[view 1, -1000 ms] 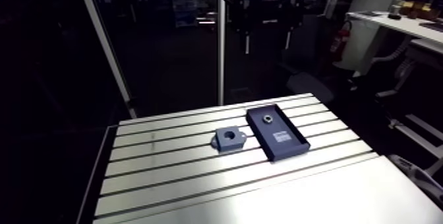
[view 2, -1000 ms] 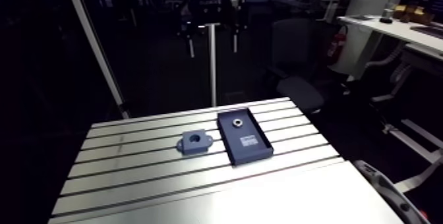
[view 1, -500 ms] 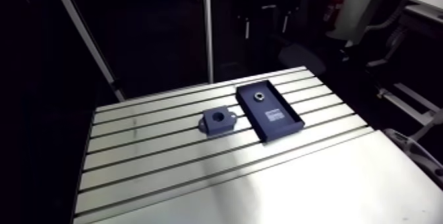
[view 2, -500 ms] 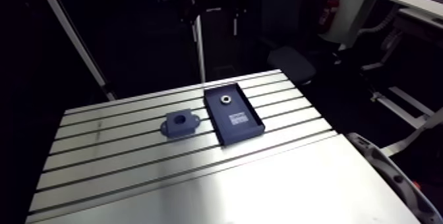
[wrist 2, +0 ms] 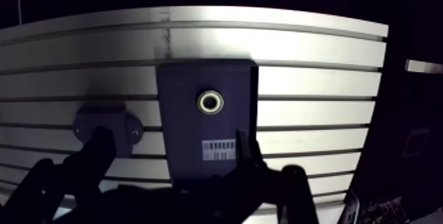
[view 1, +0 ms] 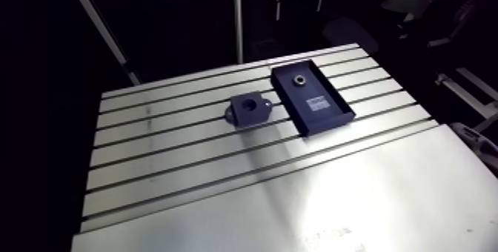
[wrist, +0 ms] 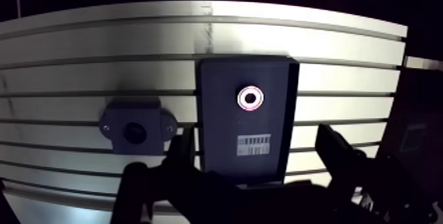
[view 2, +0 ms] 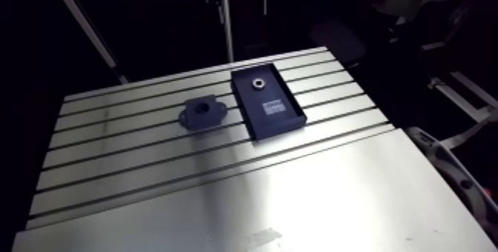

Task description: Pick up the bearing and press it into the housing until flush.

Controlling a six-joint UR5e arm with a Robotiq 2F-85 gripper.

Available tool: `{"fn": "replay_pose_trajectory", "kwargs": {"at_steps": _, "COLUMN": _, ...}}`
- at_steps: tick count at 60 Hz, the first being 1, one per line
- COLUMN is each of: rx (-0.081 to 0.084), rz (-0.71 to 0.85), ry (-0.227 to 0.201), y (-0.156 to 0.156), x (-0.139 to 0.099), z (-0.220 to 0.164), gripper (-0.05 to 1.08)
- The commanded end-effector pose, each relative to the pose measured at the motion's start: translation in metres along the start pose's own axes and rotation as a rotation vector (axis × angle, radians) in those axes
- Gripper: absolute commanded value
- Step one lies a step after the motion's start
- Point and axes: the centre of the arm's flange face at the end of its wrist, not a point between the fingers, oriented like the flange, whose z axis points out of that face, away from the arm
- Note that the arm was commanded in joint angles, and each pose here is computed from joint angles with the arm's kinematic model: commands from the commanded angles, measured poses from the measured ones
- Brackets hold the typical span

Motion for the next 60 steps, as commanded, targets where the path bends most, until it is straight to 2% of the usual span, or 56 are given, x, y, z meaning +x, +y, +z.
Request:
{"fn": "replay_pose_trajectory", "kwargs": {"at_steps": 1, "rx": 0.008, "rz": -0.008, "ry": -0.017, "y": -0.003, "x": 0.005, "z": 0.018, "gripper": 0.01}}
{"fn": "replay_pose_trajectory", "kwargs": {"at_steps": 16, "rx": 0.019, "rz": -0.011, "ry": -0.048, "y": -0.003, "x": 0.005, "z": 0.039, "gripper": 0.01}}
{"fn": "replay_pose_trajectory", "kwargs": {"at_steps": 31, "rx": 0.007, "rz": -0.006, "ry": -0.016, "y": 0.0, "x": 0.007, "z": 0.042, "gripper": 0.01}}
{"fn": "replay_pose_trajectory", "kwargs": {"at_steps": 52, "rx": 0.023, "rz": -0.016, "ry": -0.056, "y": 0.006, "x": 0.003, "z": 0.068, "gripper": 0.01}}
{"fn": "replay_pose_trajectory", "kwargs": {"at_steps": 60, "rx": 0.02, "rz": -0.005, "ry": -0.046, "y": 0.015, "x": 0.002, "z": 0.069, "gripper": 0.01}}
